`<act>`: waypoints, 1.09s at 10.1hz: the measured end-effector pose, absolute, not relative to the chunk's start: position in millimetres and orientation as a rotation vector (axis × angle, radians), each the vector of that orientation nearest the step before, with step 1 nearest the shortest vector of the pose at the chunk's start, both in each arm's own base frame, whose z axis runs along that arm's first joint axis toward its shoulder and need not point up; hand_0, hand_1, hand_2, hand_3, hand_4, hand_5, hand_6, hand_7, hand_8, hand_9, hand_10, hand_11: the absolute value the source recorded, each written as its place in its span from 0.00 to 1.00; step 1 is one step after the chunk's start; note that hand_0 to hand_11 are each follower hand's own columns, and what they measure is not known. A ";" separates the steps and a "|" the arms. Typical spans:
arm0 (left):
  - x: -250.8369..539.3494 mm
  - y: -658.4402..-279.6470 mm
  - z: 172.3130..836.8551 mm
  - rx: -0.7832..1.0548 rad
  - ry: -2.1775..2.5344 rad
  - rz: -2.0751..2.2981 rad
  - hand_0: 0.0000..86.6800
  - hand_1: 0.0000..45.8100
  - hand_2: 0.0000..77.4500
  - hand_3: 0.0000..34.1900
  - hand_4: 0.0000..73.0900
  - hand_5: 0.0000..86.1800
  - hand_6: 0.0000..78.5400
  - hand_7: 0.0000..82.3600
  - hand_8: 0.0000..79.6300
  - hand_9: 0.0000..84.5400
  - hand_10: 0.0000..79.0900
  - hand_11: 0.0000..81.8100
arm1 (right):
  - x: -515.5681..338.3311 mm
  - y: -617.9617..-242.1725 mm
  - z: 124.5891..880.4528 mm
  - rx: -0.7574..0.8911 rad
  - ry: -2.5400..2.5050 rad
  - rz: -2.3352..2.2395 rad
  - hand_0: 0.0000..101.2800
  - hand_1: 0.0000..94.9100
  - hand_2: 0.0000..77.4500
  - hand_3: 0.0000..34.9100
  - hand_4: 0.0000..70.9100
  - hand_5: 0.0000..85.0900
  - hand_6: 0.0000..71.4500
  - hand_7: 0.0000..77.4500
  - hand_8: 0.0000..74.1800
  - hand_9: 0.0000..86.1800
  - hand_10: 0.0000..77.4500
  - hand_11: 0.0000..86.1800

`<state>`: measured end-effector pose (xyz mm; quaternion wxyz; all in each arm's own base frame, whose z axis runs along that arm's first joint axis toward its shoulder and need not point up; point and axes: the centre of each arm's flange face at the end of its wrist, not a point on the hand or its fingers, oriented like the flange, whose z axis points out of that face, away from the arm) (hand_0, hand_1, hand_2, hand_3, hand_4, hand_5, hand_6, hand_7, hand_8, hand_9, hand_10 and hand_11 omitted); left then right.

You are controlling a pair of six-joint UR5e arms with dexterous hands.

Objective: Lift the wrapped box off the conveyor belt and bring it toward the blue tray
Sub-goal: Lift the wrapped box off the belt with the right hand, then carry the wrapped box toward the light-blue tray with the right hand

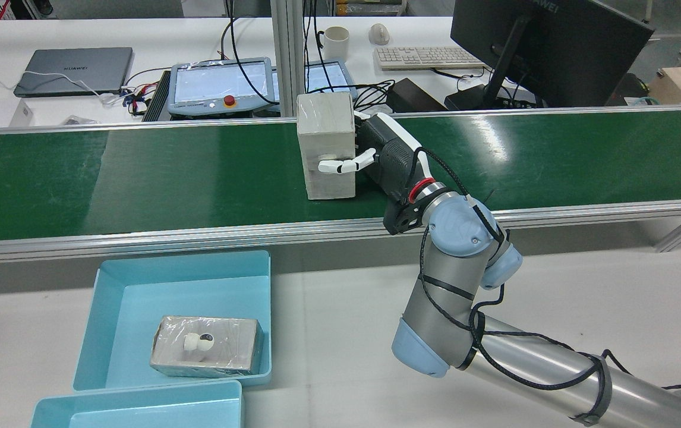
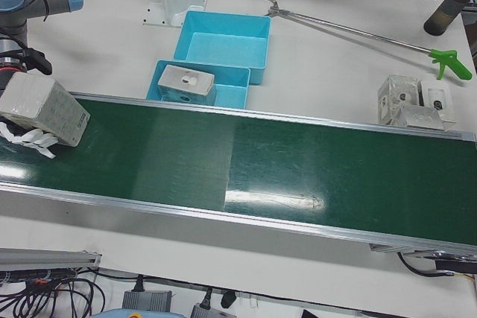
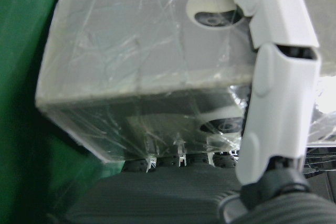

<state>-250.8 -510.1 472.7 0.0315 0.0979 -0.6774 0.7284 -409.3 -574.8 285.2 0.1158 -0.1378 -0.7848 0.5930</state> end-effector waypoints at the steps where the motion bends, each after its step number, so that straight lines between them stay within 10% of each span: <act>1: -250.8 -510.1 472.8 0.302 -2.086 2.243 0.00 0.00 0.01 0.00 0.00 0.01 0.00 0.01 0.01 0.01 0.01 0.01 | -401.9 -573.8 271.0 -0.394 -2.299 1.741 0.46 0.04 0.43 0.02 0.29 0.57 0.43 0.44 0.53 0.45 0.46 0.26; 4: -250.8 -510.1 472.7 0.302 -2.087 2.243 0.00 0.00 0.01 0.00 0.00 0.01 0.01 0.01 0.01 0.01 0.00 0.01 | -377.0 -556.1 204.3 -0.409 -2.367 1.689 0.43 0.01 0.43 0.01 0.29 0.62 0.52 0.55 0.70 0.62 0.75 0.52; 11: -250.8 -510.1 472.8 0.302 -2.087 2.243 0.00 0.00 0.01 0.00 0.00 0.01 0.01 0.01 0.01 0.01 0.01 0.01 | -460.2 -482.8 96.5 -0.608 -2.352 1.545 0.44 0.00 0.51 0.00 0.30 0.65 0.54 0.65 0.82 0.82 0.77 0.80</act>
